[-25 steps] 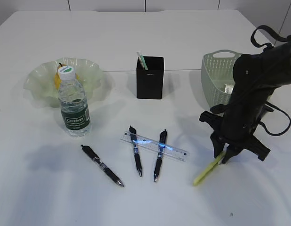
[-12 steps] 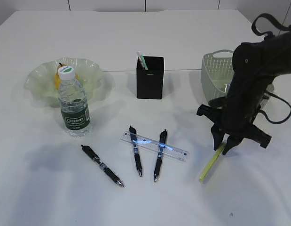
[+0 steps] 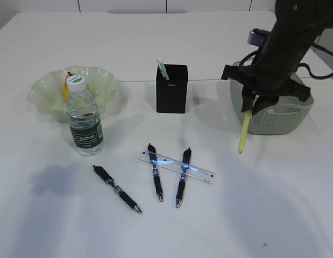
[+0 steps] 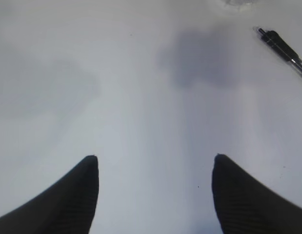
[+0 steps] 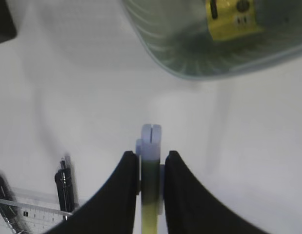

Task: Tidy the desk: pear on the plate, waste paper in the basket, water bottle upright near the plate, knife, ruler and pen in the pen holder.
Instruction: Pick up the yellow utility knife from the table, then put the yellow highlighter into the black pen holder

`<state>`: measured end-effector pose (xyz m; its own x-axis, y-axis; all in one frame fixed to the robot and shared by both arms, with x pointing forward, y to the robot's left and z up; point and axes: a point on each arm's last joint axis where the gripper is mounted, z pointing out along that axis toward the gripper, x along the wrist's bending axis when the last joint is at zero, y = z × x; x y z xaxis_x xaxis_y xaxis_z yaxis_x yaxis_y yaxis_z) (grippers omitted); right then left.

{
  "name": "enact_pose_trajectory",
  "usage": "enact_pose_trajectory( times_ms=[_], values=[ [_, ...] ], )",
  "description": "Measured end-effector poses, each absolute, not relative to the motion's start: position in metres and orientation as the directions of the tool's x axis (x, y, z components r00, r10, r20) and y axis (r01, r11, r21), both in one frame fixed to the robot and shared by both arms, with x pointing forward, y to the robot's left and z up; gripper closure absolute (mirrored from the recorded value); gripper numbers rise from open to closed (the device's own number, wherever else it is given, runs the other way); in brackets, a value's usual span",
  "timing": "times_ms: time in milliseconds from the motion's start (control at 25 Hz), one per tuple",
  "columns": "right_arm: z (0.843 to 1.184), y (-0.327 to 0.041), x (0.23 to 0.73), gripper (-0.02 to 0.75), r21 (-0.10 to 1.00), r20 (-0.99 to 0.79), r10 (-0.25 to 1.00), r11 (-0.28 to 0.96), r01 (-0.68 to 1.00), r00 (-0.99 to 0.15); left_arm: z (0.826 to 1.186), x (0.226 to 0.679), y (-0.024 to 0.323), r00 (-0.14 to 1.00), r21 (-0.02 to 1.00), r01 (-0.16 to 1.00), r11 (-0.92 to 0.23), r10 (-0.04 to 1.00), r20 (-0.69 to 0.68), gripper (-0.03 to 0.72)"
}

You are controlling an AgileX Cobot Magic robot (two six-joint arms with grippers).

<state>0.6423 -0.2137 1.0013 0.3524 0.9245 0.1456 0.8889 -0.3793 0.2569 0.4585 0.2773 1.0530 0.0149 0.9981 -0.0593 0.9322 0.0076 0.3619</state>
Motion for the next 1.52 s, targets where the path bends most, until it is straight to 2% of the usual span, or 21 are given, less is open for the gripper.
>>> enact_pose_trajectory(
  times_ms=[360, 520, 640, 800, 1040, 1520],
  values=[
    [1.023, -0.208, 0.66, 0.63, 0.444, 0.115, 0.993, -0.063, 0.894, 0.013, 1.053, 0.459, 0.277, 0.015, 0.362, 0.932, 0.008, 0.998, -0.059, 0.178],
    [1.029, -0.201, 0.668, 0.63, 0.552, 0.11, 0.983, 0.062, 0.832, -0.146, 1.053, 0.459, 0.277, 0.015, 0.362, 0.932, 0.008, 0.998, -0.059, 0.178],
    [1.036, -0.195, 0.674, 0.63, 0.643, 0.116, 0.967, 0.102, 0.759, -0.228, 1.053, 0.459, 0.277, 0.015, 0.362, 0.932, 0.008, 0.998, -0.059, 0.178],
    [1.047, -0.188, 0.684, 0.63, 0.761, 0.143, 0.947, 0.08, 0.643, -0.287, 1.053, 0.459, 0.277, 0.015, 0.362, 0.932, 0.008, 0.998, -0.059, 0.178],
    [1.067, -0.183, 0.695, 0.63, 0.894, 0.139, 0.943, 0.012, 0.448, -0.302, 1.053, 0.459, 0.277, 0.015, 0.362, 0.932, 0.008, 0.998, -0.059, 0.178],
    [1.06, -0.156, 0.732, 0.631, 0.934, 0.095, 0.933, 0.037, 0.356, -0.346, 1.053, 0.459, 0.277, 0.015, 0.362, 0.932, 0.008, 0.998, -0.059, 0.178]
  ],
)
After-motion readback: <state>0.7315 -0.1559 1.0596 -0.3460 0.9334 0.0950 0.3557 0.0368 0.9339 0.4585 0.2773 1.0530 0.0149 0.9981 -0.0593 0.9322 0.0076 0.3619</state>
